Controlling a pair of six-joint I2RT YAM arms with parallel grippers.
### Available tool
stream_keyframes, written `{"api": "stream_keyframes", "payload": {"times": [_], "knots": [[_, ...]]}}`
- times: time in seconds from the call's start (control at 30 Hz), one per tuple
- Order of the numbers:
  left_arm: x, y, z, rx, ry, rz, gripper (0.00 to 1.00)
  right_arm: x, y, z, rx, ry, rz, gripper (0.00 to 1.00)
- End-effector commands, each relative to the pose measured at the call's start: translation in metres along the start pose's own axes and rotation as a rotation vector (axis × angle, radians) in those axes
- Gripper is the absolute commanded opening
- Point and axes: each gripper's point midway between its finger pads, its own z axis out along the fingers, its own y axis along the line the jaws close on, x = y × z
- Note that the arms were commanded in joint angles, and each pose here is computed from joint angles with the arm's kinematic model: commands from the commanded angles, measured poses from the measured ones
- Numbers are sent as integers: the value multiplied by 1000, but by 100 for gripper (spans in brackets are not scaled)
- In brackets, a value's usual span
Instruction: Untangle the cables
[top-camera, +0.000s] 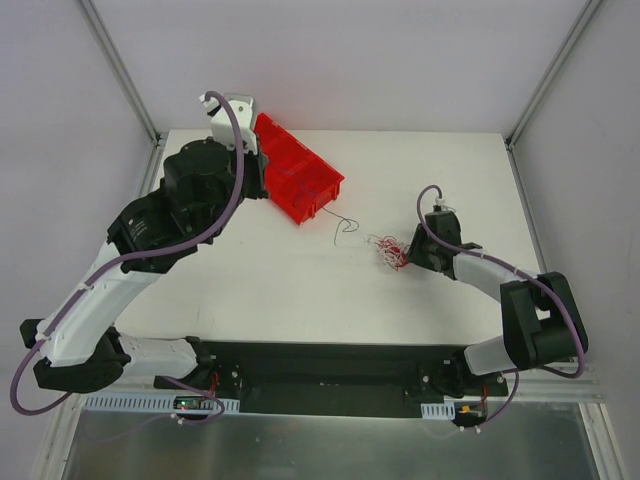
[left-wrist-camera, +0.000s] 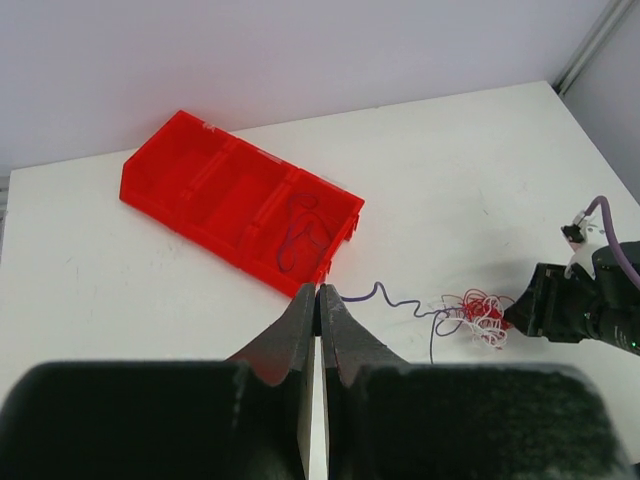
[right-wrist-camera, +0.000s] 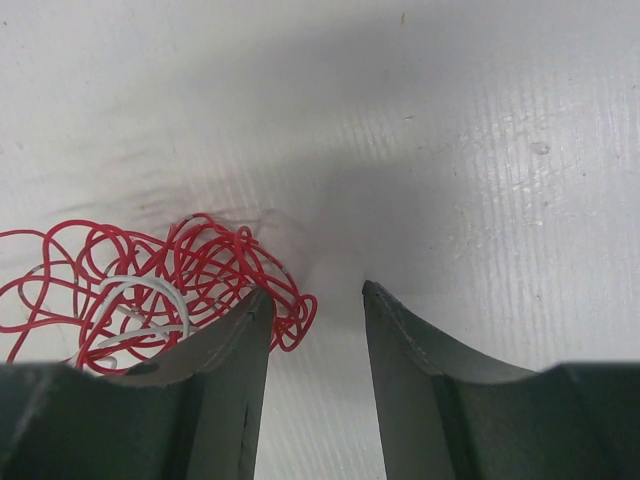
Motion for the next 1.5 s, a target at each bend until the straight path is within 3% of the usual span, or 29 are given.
{"api": "stream_keyframes", "payload": {"times": [0.0,0.2,0.47,0.6,0.77,0.93,1.13,1.23,1.37,1.47], "knots": [[-15,8,-2,-46,-19,-1,0,-3,-5,-2,6,-11,9,45],[-23,12,-9,-46,-36,-5,0,-5,-9,-1,22,-16,12,45],[-94,57,-63,-112,-214,-49,0,-9,-18,-2,52,-31,31,45],[-57,24,-46,10,-121,-95,0,-9,-18,-1,53,-31,31,45],[-9,6,-19,18,11,-70,0,-10,-6,-9,-20,-33,-13,49],[9,-18,-13,113,70,-75,0,-28,31,-42,-117,-181,-211,67],[13,-23,-18,160,79,-77,0,-32,103,-105,-467,-298,-362,74],[11,-21,-23,178,64,-84,0,-20,146,-133,-760,-356,-516,80],[6,-21,-33,213,44,-88,0,-2,187,-145,-1008,-250,-626,78],[1,-19,-37,215,26,-98,0,8,211,-146,-1075,-222,-639,77]]}}
